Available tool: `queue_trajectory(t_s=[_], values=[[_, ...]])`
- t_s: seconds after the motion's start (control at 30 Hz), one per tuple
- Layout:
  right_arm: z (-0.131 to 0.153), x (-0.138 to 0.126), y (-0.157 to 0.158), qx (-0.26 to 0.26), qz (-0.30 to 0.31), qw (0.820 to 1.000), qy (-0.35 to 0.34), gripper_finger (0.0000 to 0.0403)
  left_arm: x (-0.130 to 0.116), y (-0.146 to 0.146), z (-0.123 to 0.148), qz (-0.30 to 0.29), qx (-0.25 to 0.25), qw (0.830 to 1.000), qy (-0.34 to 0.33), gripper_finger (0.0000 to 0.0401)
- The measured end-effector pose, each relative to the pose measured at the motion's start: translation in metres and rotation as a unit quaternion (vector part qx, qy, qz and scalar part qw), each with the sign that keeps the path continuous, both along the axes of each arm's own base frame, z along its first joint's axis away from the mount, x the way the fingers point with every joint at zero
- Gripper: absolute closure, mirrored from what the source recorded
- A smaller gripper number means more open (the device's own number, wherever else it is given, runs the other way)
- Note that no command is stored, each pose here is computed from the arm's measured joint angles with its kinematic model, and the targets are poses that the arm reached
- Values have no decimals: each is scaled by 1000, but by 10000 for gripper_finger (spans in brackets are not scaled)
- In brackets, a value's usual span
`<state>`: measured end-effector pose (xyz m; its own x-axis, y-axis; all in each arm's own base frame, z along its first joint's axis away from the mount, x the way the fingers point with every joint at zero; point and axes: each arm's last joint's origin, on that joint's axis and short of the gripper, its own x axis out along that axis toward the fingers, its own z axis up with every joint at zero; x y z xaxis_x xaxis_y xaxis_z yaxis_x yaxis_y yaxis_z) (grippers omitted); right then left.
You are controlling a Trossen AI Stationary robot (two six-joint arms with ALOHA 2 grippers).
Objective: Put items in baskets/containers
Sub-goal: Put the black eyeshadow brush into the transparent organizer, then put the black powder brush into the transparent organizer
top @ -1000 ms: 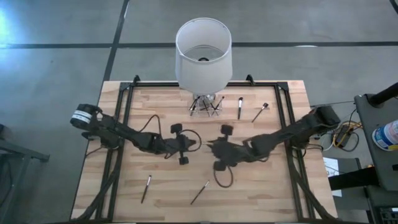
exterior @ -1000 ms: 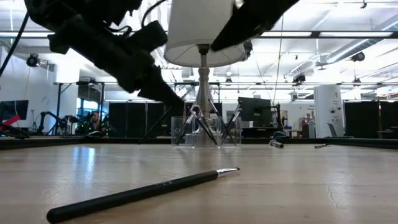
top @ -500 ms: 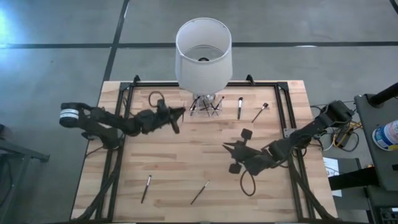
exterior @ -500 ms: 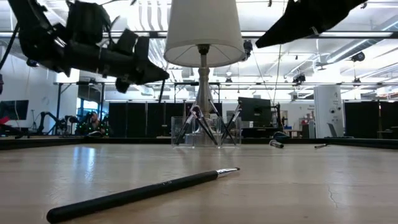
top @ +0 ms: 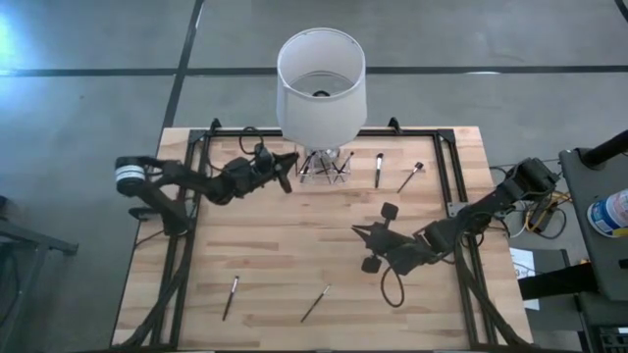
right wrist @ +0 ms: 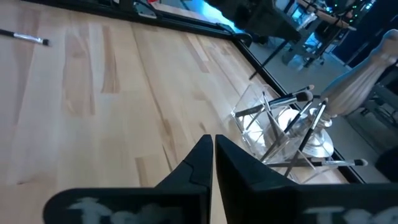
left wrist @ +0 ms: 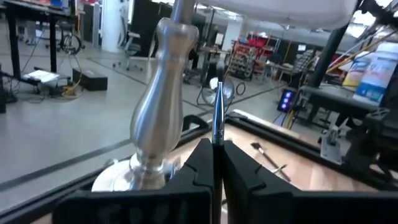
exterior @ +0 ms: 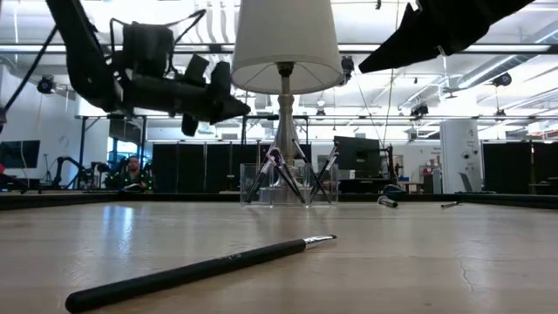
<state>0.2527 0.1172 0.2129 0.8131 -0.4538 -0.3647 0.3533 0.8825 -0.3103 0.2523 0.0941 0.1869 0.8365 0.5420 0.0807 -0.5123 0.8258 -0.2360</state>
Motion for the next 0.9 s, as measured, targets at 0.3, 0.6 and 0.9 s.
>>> queue_trajectory(t_s=[0.3, 0.6, 0.9], values=[[2, 1, 1, -1, 3, 1000, -6, 390, 21, 20, -11, 4, 21, 1000, 5, 392], [2, 2, 1, -1, 5, 1000, -9, 390, 22, 34, -27, 24, 11, 999, 40, 381], [3, 2, 1, 0, 5, 1000, -10, 390, 22, 40, -36, 91, -40, 991, 87, 330]])
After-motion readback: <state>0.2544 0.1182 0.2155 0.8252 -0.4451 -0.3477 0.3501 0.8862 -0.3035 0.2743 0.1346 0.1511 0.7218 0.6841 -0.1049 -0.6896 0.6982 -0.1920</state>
